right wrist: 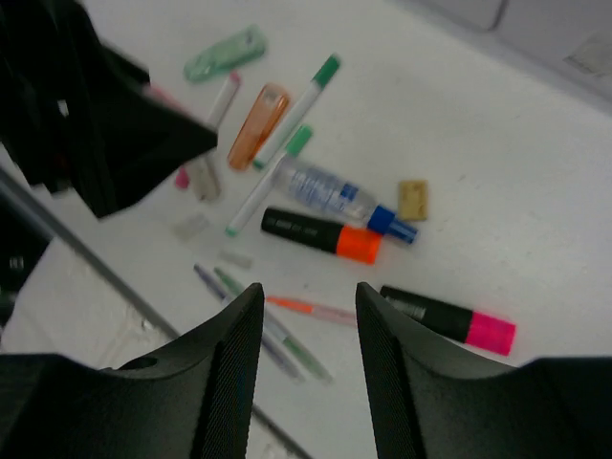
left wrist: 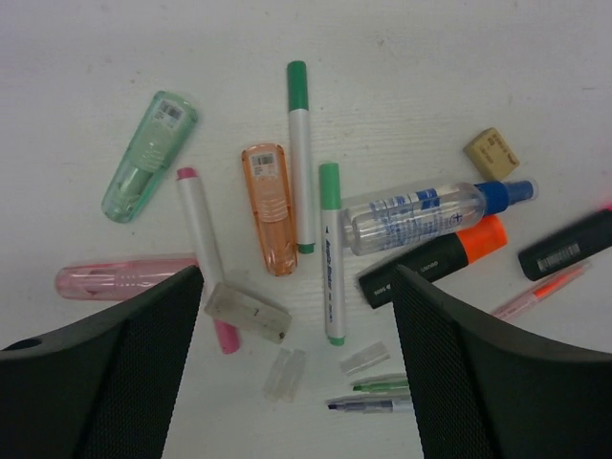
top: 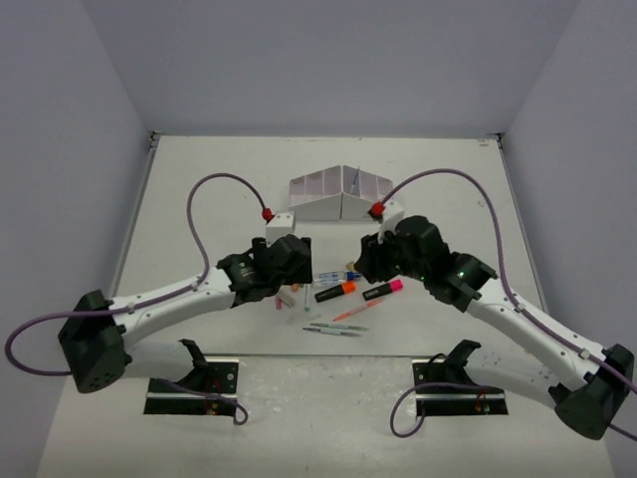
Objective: Sort the stationery into containers
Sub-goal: Pick up the pen from the center of the board, then close the pen cap on the pen.
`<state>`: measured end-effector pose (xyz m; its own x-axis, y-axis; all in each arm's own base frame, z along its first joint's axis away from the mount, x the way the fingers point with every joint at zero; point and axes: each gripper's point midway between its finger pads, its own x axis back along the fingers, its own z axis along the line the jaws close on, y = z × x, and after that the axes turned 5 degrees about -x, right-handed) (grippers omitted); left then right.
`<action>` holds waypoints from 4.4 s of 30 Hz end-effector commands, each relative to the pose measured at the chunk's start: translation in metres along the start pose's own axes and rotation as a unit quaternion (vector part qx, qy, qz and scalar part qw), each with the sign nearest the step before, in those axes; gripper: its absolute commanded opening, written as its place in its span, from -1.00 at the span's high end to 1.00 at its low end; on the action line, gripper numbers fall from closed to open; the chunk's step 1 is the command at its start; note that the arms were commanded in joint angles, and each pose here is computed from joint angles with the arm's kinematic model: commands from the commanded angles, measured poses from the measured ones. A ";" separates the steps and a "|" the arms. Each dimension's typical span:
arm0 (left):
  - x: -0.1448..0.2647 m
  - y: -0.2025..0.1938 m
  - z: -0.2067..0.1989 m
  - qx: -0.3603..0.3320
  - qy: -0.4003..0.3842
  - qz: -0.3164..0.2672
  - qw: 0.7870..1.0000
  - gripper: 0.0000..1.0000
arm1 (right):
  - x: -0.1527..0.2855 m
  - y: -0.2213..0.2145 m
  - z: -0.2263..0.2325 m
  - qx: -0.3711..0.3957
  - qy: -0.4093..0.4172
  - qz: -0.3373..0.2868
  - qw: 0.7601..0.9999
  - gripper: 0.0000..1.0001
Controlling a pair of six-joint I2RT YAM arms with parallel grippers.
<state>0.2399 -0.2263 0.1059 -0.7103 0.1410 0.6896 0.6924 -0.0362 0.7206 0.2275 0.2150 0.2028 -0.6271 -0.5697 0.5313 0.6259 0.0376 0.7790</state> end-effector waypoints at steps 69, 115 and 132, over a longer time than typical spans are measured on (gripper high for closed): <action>0.135 0.067 0.071 0.015 -0.067 -0.174 0.982 -1.00 | -0.109 -0.155 -0.029 0.348 -0.067 0.302 0.885 0.88; 0.016 -0.095 -0.077 -0.228 -0.142 0.113 0.957 0.26 | 0.046 -0.007 -0.037 0.024 -0.128 -0.055 0.990 1.00; 0.019 -0.076 -0.039 -0.188 -0.059 0.087 0.976 0.22 | 0.053 -0.008 -0.035 0.024 -0.114 -0.065 0.991 1.00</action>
<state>0.1583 -0.2722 0.0416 -0.4806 0.2263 0.8473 0.6828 -0.5098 0.5234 0.2072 0.1532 0.2064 -0.7870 -0.3496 0.5084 0.5281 0.0444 0.8480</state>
